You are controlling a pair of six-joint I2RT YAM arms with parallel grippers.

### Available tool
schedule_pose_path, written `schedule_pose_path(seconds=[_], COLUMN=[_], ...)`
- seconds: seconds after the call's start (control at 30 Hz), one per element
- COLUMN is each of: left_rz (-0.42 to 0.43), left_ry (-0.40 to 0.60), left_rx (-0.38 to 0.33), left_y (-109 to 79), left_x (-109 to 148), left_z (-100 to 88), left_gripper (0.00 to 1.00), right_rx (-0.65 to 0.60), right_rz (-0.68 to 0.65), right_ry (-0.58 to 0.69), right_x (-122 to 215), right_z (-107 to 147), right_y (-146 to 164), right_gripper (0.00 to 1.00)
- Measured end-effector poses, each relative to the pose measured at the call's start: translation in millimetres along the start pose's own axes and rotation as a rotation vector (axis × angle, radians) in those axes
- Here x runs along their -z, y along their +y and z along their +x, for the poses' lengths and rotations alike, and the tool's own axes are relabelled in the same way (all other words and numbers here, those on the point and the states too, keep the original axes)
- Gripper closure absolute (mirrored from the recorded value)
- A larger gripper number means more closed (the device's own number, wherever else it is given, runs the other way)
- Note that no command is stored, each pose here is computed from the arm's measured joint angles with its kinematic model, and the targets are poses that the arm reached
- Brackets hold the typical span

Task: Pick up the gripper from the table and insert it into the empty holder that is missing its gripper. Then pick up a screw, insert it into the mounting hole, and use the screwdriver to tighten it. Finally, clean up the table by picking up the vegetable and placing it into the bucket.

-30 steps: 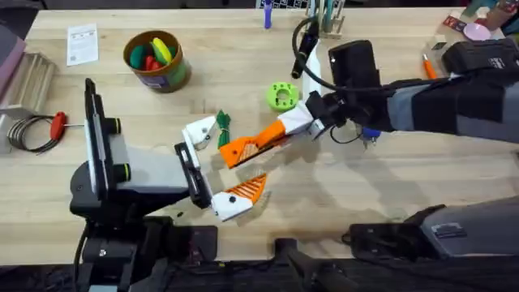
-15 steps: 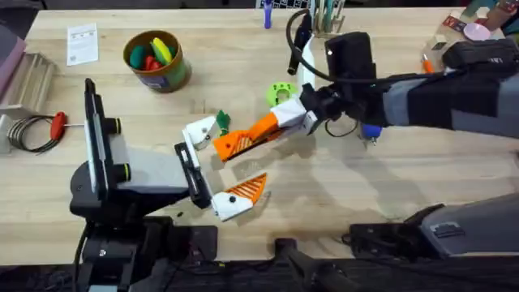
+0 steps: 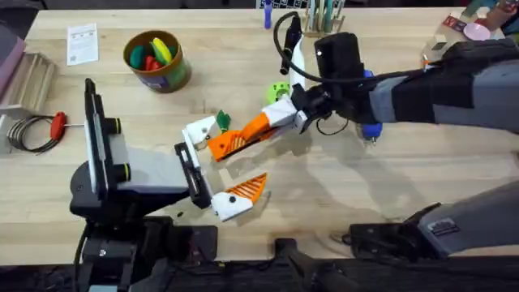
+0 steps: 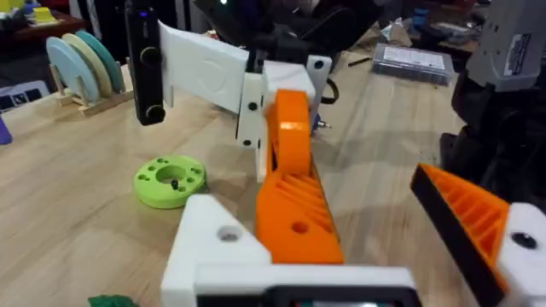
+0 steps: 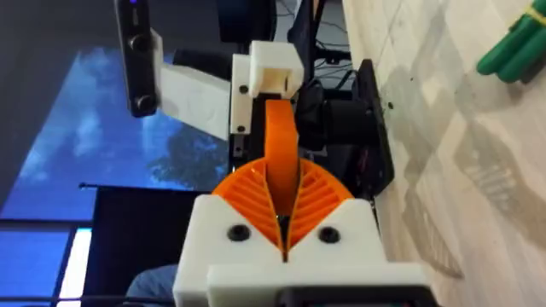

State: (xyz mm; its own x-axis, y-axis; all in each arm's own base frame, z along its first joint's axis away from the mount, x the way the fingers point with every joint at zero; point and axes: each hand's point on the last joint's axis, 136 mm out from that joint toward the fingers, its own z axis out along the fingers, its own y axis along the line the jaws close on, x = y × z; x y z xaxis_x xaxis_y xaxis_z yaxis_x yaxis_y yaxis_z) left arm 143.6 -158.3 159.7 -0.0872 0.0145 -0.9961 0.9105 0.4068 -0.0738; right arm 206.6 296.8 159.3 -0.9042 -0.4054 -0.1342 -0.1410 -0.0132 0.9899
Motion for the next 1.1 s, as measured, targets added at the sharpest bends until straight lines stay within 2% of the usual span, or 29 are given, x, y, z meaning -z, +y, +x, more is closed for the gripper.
schedule_pose_path(seconds=[1.1], left_rz=[-0.006], left_ry=[-0.001], left_rx=[-0.012], left_y=[1.2], left_x=[0.3], left_z=[-0.2], left_gripper=[0.014], right_rx=[0.040], right_rz=[0.013], right_ry=[-0.017], right_x=[-0.8], right_z=[-14.3], right_y=[8.8], right_gripper=[0.993])
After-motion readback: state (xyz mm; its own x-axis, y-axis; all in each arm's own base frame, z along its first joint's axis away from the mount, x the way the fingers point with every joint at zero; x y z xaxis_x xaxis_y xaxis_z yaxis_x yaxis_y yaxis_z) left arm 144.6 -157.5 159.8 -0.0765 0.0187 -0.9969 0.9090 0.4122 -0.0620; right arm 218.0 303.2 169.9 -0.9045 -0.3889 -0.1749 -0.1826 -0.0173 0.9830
